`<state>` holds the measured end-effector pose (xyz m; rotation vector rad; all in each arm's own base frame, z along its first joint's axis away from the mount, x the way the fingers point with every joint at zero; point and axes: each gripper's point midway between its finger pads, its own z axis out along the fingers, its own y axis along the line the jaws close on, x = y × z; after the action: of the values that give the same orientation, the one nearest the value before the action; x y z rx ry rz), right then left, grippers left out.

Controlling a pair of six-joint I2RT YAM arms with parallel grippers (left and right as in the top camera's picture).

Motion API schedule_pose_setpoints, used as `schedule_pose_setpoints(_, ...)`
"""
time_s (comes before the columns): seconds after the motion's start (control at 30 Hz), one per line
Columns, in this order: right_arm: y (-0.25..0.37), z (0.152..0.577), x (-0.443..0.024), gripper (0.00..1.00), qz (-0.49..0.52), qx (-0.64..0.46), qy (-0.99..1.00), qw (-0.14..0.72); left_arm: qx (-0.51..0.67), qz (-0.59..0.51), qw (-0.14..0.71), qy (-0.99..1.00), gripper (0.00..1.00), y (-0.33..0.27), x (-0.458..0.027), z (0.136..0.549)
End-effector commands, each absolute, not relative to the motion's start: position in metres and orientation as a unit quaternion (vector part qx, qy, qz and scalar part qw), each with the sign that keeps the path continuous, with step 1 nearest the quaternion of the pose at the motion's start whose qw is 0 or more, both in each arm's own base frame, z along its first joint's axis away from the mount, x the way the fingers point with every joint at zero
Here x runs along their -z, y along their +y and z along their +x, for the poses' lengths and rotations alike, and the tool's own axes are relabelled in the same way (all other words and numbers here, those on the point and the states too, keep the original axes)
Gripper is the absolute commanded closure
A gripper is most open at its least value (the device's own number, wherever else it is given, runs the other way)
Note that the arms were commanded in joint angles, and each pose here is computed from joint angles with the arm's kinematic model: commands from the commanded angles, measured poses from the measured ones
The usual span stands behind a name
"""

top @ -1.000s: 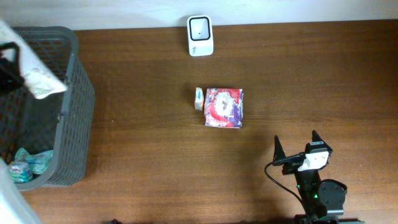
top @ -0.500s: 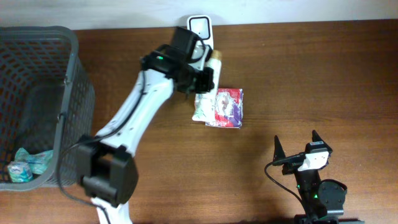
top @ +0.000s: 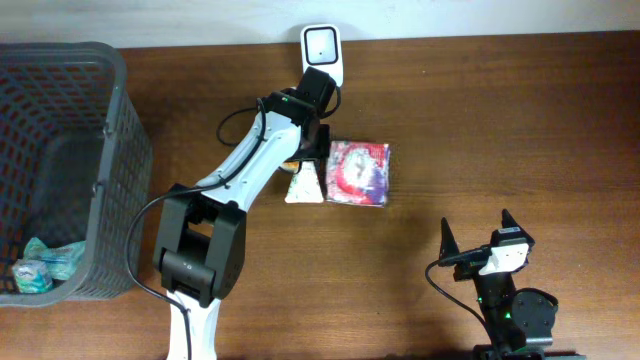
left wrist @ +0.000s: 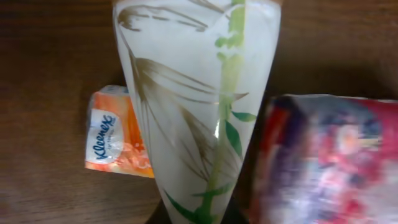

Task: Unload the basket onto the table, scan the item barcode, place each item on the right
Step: 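Place the white tube upright beside the floral bag, release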

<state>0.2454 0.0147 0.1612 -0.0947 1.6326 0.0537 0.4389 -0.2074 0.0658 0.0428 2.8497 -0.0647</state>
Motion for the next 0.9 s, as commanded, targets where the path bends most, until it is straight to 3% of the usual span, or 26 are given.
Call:
schedule_pose_setpoints(0.0,0.016,0.245,-0.158,0.01,-0.042,-0.027,0.73,0.682,0.014,-0.001,0.153,0.988,1.0,-0.203,-0.068,0.442)
schedule_pose_setpoints(0.3,0.016,0.245,-0.158,0.01,-0.042,-0.027,0.73,0.682,0.054,0.021,0.09,0.994,1.0,-0.229,-0.036,0.417)
schedule_pose_setpoints(0.37,0.016,0.245,-0.158,0.01,-0.042,-0.027,0.73,0.682,0.065,0.033,0.097,0.993,0.92,-0.242,-0.037,0.415)
schedule_pose_setpoints(0.47,0.016,0.245,-0.158,0.01,-0.042,-0.027,0.73,0.682,0.069,0.023,0.094,0.993,0.91,-0.256,-0.036,0.408)
schedule_pose_setpoints(0.53,0.016,0.245,-0.158,0.01,-0.042,-0.027,0.73,0.682,0.072,0.032,0.099,0.992,0.75,-0.264,-0.037,0.406)
schedule_pose_setpoints(0.67,0.016,0.245,-0.158,0.01,-0.042,-0.027,0.73,0.682,0.086,0.029,0.106,0.99,0.57,-0.268,-0.049,0.412)
schedule_pose_setpoints(0.77,0.016,0.245,-0.158,0.01,-0.042,-0.027,0.73,0.682,0.095,0.045,0.133,0.985,0.28,-0.269,-0.089,0.429)
schedule_pose_setpoints(0.87,0.016,0.245,-0.158,0.01,-0.042,-0.027,0.73,0.682,0.103,0.051,0.167,0.979,0.1,-0.256,-0.154,0.447)
